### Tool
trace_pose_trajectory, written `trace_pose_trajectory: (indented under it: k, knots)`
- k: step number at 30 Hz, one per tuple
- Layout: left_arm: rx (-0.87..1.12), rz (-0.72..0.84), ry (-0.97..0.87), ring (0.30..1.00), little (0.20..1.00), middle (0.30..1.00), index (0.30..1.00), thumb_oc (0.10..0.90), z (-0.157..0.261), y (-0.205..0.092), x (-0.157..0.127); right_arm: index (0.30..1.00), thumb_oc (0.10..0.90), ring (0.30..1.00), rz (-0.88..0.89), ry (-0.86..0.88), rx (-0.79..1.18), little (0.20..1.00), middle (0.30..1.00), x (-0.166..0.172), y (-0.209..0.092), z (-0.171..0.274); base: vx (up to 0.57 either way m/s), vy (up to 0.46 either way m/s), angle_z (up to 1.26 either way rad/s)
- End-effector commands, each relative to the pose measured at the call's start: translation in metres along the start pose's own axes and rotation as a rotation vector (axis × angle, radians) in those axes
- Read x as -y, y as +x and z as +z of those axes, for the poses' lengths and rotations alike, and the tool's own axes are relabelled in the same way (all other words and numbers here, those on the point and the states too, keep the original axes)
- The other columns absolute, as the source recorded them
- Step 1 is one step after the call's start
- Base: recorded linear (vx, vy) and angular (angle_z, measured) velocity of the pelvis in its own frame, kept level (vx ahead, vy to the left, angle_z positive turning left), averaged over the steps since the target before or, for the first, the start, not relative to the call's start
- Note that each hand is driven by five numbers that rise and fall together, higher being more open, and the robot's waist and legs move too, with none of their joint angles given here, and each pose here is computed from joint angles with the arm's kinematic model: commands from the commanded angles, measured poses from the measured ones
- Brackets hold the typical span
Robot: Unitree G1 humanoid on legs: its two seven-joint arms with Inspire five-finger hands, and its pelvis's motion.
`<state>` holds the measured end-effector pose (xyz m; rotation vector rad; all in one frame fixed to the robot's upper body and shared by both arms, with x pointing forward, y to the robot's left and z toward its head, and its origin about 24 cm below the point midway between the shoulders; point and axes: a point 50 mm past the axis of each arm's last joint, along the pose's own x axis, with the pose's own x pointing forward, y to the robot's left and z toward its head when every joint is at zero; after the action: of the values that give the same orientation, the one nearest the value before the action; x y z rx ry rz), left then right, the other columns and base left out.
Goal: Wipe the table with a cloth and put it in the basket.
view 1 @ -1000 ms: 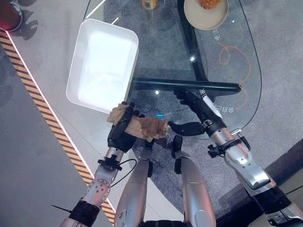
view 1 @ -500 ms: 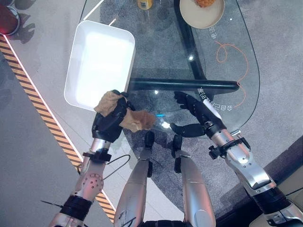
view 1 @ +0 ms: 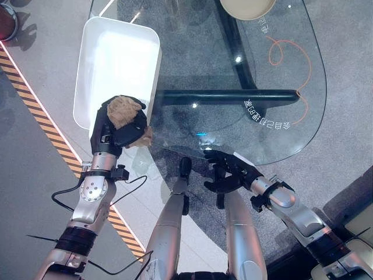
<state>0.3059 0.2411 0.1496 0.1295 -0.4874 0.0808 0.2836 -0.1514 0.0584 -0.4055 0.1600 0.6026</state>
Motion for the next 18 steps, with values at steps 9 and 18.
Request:
trace_pose_trajectory:
  k: [9, 18]
  knots:
    - [0.313, 0.292, 0.115, 0.3, 0.2, 0.3, 0.3, 0.1, 0.063, 0.037, -0.042, 0.9, 0.8, 0.9, 0.099, -0.069, -0.094, 0.9, 0.9, -0.014, -0.002, -0.004, 0.03, 0.056, -0.03]
    - [0.371, 0.353, 0.124, 0.3, 0.2, 0.3, 0.3, 0.1, 0.08, 0.055, -0.055, 0.9, 0.8, 0.9, 0.129, -0.038, -0.181, 0.9, 0.9, -0.026, -0.003, -0.032, 0.01, 0.021, 0.0]
